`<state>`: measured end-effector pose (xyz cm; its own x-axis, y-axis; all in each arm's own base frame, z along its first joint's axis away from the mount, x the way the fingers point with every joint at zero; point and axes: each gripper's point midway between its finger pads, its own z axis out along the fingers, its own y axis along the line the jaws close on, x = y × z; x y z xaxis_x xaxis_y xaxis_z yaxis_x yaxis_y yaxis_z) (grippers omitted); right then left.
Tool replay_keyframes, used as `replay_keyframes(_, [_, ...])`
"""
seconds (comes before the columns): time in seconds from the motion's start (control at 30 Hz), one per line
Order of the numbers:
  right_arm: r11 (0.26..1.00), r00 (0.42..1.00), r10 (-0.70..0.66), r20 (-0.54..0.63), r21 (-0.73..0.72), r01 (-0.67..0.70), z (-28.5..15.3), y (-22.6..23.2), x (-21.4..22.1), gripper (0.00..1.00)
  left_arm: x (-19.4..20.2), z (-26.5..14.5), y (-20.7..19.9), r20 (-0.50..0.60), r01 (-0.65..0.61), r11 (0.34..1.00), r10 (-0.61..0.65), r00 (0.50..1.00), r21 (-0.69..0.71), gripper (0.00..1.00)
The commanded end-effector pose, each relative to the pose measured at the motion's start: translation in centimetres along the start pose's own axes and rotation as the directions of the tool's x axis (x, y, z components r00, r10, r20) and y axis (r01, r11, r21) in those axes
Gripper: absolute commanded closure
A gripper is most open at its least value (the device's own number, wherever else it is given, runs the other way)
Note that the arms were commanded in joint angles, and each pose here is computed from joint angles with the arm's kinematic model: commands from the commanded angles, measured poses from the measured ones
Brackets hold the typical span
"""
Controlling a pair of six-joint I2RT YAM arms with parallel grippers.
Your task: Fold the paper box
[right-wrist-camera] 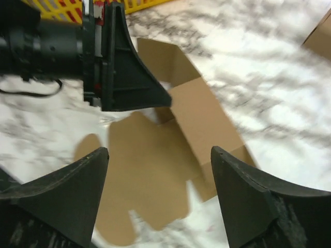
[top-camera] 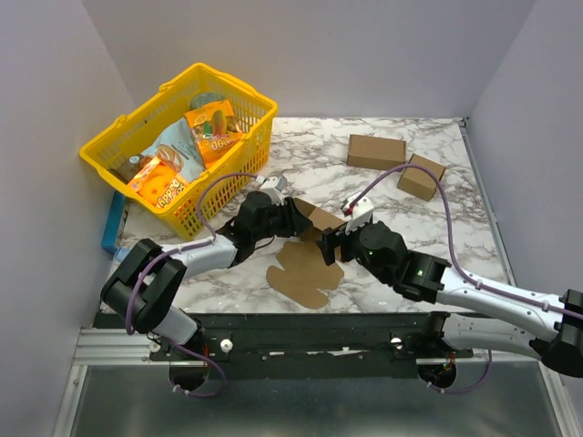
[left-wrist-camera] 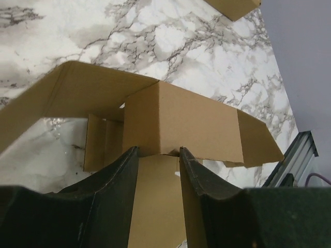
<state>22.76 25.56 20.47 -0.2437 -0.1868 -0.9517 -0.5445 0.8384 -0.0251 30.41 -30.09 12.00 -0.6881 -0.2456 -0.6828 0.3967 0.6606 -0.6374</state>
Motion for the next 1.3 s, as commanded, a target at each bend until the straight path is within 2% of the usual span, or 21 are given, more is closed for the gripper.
replay_keyframes(0.0, [0.868, 0.854, 0.493, -0.168, 0.033, -0.495, -2.2, 2.6, 1.5, 0.11, 0.4, -0.8, 0.5, 0.044, 0.004, 1.000, -0.003, 0.999, -0.021, 0.54])
replay_keyframes(0.03, [0.785, 0.768, 0.614, -0.183, 0.042, -0.618, -2.4, 3.5, 1.4, 0.11, 0.4, -0.9, 0.4, 0.055, 0.004, 1.000, -0.004, 0.998, -0.015, 0.55])
replay_keyframes(0.1, [0.709, 0.690, 0.687, -0.226, 0.004, -0.705, -2.8, 5.1, 1.3, 0.12, 1.0, -1.0, 0.6, 0.052, 0.008, 1.000, -0.007, 0.999, -0.022, 0.55])
replay_keyframes(0.13, [0.634, 0.613, 0.754, -0.235, 0.018, -0.773, -2.9, 5.6, 1.1, 0.12, 1.0, -1.0, 0.5, 0.057, 0.008, 1.000, -0.006, 0.998, -0.020, 0.55])
replay_keyframes(0.23, [0.516, 0.495, 0.832, -0.250, 0.023, -0.856, -2.6, 6.5, 2.0, 0.12, 1.2, -1.0, 0.3, 0.060, 0.010, 1.000, -0.009, 0.998, -0.016, 0.55])
replay_keyframes(0.37, [0.436, 0.415, 0.891, -0.183, 0.095, -0.895, -1.7, 5.2, 4.4, 0.12, 0.9, -0.9, -0.2, 0.069, 0.002, 1.000, -0.002, 0.998, -0.010, 0.55])
replay_keyframes(0.43, [0.397, 0.377, 0.912, -0.159, 0.117, -0.910, -1.2, 4.4, 4.8, 0.04, 0.6, -0.9, -0.4, 0.076, 0.001, 1.000, -0.001, 0.997, -0.005, 0.55])
replay_keyframes(0.5, [0.357, 0.338, 0.927, -0.162, 0.104, -0.928, -0.7, 3.7, 4.7, 0.02, 0.5, -1.0, -0.6, 0.080, -0.005, 1.000, 0.005, 0.997, -0.003, 0.55])
replay_keyframes(0.57, [0.420, 0.412, 0.901, -0.132, 0.036, -0.907, -0.3, 3.0, 2.1, 0.01, 0.6, -1.0, -0.6, 0.078, -0.010, 1.000, 0.010, 0.997, -0.006, 0.55])
replay_keyframes(0.6, [0.497, 0.491, 0.864, -0.113, 0.030, -0.867, -0.3, 2.5, 1.1, 0.01, 0.6, -0.9, -0.5, 0.073, -0.011, 1.000, 0.011, 0.997, -0.007, 0.55])
replay_keyframes(0.63, [0.619, 0.613, 0.783, -0.104, 0.043, -0.784, -0.2, 1.8, 0.8, 0.00, 0.6, -0.9, -0.5, 0.072, -0.015, 1.000, 0.016, 0.997, -0.009, 0.55])
replay_keyframes(0.73, [0.791, 0.786, 0.611, -0.092, 0.039, -0.611, -0.2, 0.2, -2.5, 0.00, 0.7, -0.7, -0.3, 0.064, -0.025, 1.000, 0.027, 0.998, -0.017, 0.55])
replay_keyframes(0.77, [0.814, 0.810, 0.581, -0.080, 0.052, -0.579, -0.1, -1.0, -3.0, 0.00, 0.5, -0.7, -0.4, 0.067, -0.029, 0.999, 0.030, 0.997, -0.016, 0.55])
replay_keyframes(0.83, [0.870, 0.867, 0.487, -0.108, -0.036, -0.493, -0.2, -1.2, -4.3, 0.00, 0.4, -0.7, -0.5, 0.071, -0.031, 0.999, 0.032, 0.997, -0.016, 0.55])
replay_keyframes(0.87, [0.879, 0.875, 0.473, -0.102, -0.014, -0.477, 0.2, -3.0, -4.3, 0.00, 0.3, -0.7, -0.6, 0.072, -0.034, 0.999, 0.035, 0.997, -0.016, 0.55])
replay_keyframes(0.9, [0.892, 0.889, 0.436, -0.141, -0.064, -0.448, 0.3, -2.7, -4.1, 0.00, 0.1, -0.8, -0.7, 0.075, -0.035, 0.999, 0.036, 0.997, -0.014, 0.55])
replay_keyframes(0.93, [0.924, 0.922, 0.360, -0.144, -0.077, -0.373, 0.6, -3.5, -4.4, 0.00, 0.2, -0.7, -0.6, 0.074, -0.033, 0.999, 0.035, 0.997, -0.018, 0.55])
replay_keyframes(0.97, [0.939, 0.933, 0.324, -0.154, -0.068, -0.337, 0.9, -4.5, -4.2, 0.00, 0.1, -0.8, -0.6, 0.074, -0.035, 0.999, 0.037, 0.997, -0.018, 0.55])
replay_keyframes(1.0, [0.953, 0.938, 0.267, -0.221, -0.083, -0.291, 1.5, -4.4, -2.7, 0.00, 0.0, -0.8, -0.7, 0.076, -0.037, 0.999, 0.038, 0.996, -0.016, 0.55])
replay_keyframes(1.03, [0.974, 0.959, 0.173, -0.226, -0.103, -0.201, 1.8, -4.8, -2.9, 0.00, 0.1, -0.8, -0.7, 0.072, -0.039, 0.999, 0.040, 0.997, -0.014, 0.55])
replay_keyframes(1.27, [0.979, 0.942, -0.131, -0.309, -0.189, 0.074, 4.3, -5.7, 0.6, 0.00, -0.2, -0.8, -0.9, 0.070, -0.054, 0.998, 0.055, 0.996, -0.017, 0.55])
